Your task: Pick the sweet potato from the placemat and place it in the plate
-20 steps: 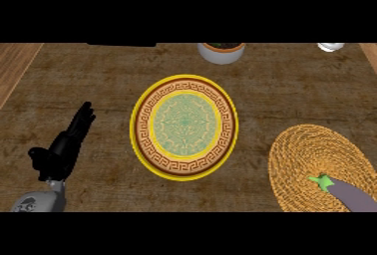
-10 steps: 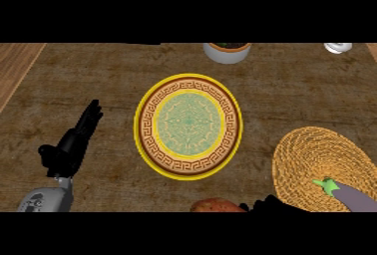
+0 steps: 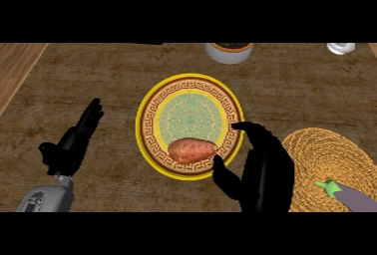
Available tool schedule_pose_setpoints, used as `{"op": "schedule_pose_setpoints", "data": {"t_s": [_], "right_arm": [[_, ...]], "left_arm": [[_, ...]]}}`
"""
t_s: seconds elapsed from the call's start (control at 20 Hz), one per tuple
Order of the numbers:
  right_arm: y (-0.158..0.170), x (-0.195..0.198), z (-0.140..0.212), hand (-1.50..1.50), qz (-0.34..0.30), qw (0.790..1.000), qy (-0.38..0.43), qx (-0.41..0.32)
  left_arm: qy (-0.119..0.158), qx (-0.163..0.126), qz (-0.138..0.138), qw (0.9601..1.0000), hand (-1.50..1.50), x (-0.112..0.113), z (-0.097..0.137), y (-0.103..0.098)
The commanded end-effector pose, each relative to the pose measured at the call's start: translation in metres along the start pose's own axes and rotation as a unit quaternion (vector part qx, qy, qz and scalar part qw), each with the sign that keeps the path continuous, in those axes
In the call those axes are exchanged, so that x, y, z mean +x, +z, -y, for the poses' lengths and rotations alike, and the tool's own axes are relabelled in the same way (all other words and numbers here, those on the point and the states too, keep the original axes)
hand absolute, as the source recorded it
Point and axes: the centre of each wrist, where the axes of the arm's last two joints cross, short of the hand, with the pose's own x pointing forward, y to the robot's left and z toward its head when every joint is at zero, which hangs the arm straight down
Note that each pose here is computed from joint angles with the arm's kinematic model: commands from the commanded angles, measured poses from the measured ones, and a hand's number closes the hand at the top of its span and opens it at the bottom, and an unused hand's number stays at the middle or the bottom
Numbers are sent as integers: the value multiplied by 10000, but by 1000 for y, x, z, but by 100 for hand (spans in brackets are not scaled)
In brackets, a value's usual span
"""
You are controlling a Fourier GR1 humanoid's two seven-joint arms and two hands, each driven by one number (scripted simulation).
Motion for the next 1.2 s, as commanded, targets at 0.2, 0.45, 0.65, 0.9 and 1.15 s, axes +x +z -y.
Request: {"op": "schedule_pose_setpoints", "data": {"t_s": [0.2,0.45,0.65,0.9,1.15], "right_arm": [[-53,28,-26,-150,-873,9850,-1369,-583],[-62,26,-21,-150,-982,9586,-2458,-1053],[-54,7,-24,-150,-1046,9335,-3217,-1193],[-1,-25,-22,-150,-912,9284,-3413,-1153],[30,-86,-5,-150,-676,9430,-3124,-925]], "left_arm": [[-18,39,15,10000,0,3,-1,-6],[-41,77,-146,9999,0,-11,0,5],[70,269,-130,9995,0,-9,-12,8],[-7,377,-240,9990,0,-17,-8,18],[45,408,-211,9989,0,-8,5,19]]}}
